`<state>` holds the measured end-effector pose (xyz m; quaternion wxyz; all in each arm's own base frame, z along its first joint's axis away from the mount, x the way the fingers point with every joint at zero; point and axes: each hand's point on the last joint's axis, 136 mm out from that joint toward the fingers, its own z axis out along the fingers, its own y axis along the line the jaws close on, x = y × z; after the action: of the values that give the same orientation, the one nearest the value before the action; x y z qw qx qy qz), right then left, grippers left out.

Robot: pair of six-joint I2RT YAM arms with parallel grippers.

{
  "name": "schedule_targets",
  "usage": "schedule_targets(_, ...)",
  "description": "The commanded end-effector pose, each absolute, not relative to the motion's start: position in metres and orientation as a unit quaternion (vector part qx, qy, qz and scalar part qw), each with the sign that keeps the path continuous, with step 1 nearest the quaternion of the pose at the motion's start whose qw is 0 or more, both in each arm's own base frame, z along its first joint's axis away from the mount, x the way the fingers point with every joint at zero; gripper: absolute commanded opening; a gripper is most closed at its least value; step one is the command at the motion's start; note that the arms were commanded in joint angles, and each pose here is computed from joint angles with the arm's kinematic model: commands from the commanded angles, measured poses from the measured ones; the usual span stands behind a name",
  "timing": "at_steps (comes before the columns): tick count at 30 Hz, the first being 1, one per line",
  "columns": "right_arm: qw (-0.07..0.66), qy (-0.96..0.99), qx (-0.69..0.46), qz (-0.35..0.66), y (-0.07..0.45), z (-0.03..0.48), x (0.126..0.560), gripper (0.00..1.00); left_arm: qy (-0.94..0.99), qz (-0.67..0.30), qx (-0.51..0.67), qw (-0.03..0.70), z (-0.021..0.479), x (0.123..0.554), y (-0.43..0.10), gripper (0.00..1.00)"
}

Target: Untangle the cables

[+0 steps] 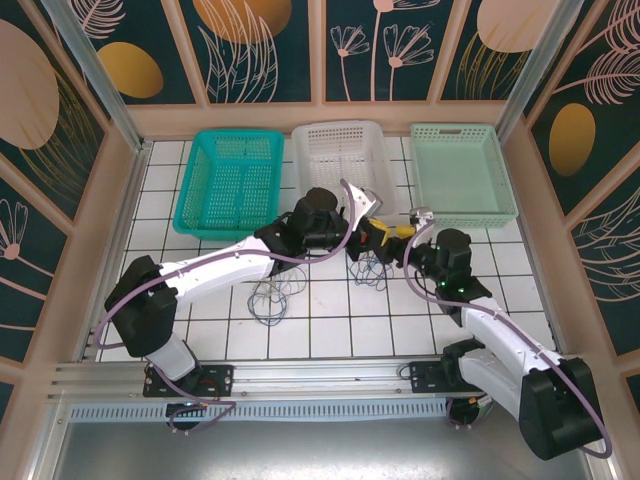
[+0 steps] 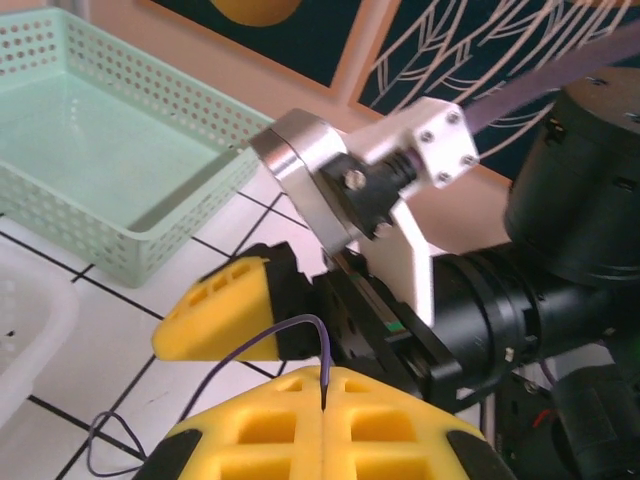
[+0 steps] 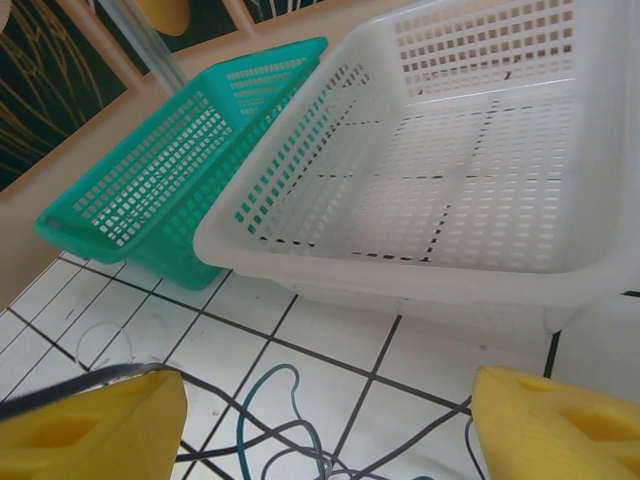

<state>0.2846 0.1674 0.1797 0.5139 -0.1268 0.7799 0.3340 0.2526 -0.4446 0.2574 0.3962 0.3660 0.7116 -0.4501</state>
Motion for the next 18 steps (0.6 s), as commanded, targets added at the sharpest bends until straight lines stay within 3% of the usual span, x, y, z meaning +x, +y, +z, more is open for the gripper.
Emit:
schedule_targets(1,0.544,0.752,-0.159,0.337,0.174,0.204,0.279,0.76,0.732,-0.42,0.329,0.423,0.269,0.27,-0.439,0.01)
schedule_targets(8,0.542,0.771,-0.159,0.296,0.16,0.191,0.271,0.79,0.752,-0.4,0.298,0.43,0.264,0.279,-0.429,0.01)
schedule_targets(18,0.557,0.764,-0.148,0.29,0.163,0.191,0.292,0.77,0.691,-0.474,0.358,0.412,0.284,0.245,-0.441,0.01)
